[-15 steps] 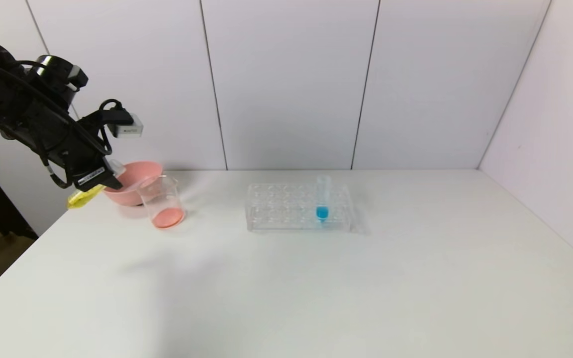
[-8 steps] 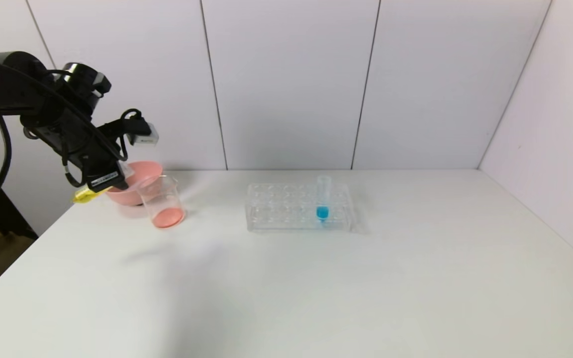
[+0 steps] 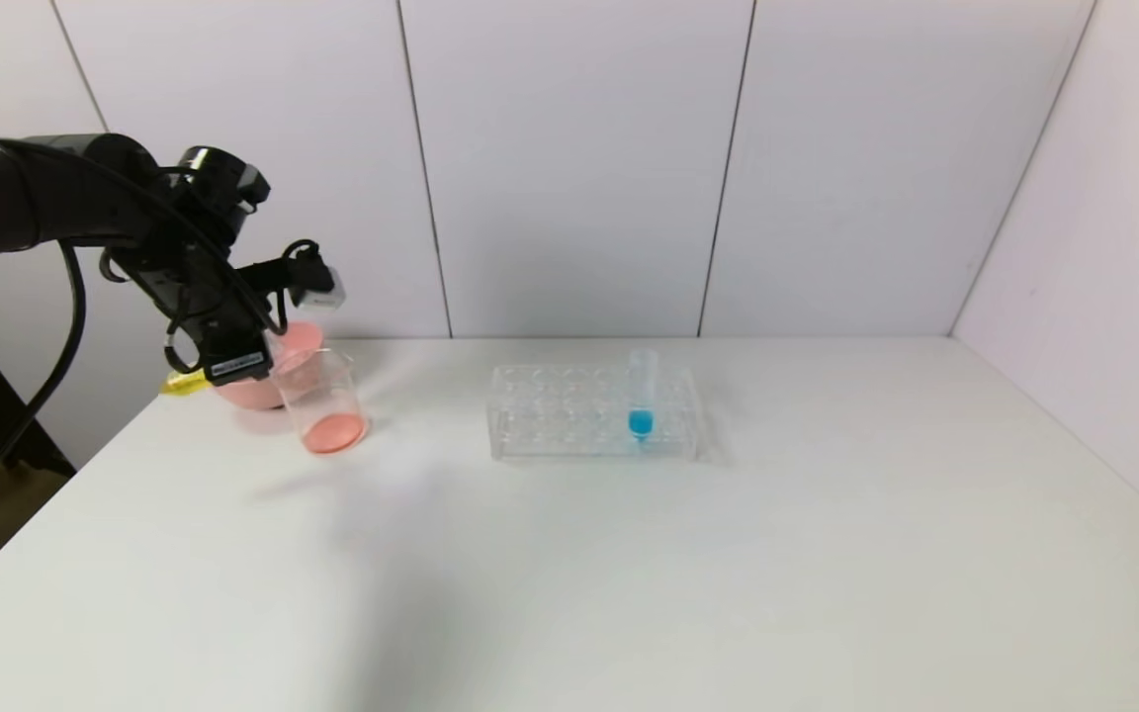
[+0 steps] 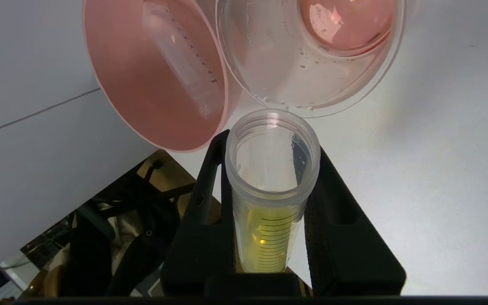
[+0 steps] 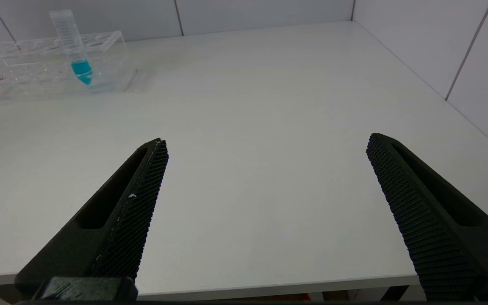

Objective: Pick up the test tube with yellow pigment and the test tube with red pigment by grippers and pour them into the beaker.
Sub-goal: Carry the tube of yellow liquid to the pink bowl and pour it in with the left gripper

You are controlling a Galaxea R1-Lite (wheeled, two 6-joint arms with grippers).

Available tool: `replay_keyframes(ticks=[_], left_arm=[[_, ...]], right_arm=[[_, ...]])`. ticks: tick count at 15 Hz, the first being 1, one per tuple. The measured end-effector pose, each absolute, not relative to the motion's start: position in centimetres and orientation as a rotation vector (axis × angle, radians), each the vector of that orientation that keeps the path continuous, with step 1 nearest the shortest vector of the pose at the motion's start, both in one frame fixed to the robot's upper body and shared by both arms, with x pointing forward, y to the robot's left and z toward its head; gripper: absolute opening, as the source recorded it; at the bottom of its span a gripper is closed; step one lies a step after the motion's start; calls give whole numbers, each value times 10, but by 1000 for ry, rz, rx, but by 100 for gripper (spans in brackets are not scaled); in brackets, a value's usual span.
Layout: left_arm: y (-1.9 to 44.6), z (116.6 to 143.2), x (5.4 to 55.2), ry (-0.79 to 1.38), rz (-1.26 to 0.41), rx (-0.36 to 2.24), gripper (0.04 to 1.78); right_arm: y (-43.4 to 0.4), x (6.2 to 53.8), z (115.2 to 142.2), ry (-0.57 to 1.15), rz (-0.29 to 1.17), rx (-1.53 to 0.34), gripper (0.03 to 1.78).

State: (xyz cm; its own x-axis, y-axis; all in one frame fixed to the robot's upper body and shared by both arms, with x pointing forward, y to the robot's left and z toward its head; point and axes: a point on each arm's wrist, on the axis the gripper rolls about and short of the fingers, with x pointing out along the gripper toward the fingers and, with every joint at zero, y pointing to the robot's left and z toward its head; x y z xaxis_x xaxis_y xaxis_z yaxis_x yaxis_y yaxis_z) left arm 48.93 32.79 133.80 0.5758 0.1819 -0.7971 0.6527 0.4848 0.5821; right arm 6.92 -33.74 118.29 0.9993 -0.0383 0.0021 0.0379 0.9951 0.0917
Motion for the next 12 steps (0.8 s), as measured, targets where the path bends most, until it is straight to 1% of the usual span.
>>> replay_keyframes(ticks=[5,12], left_arm=[[310,1337,491,986,-261,1171,47],[297,1330,491,1058,-191,1253,47]], right_arm=[[-337,69,1183,-4,-38,92,171],[-337,69,1183,-4,-38,91,171]])
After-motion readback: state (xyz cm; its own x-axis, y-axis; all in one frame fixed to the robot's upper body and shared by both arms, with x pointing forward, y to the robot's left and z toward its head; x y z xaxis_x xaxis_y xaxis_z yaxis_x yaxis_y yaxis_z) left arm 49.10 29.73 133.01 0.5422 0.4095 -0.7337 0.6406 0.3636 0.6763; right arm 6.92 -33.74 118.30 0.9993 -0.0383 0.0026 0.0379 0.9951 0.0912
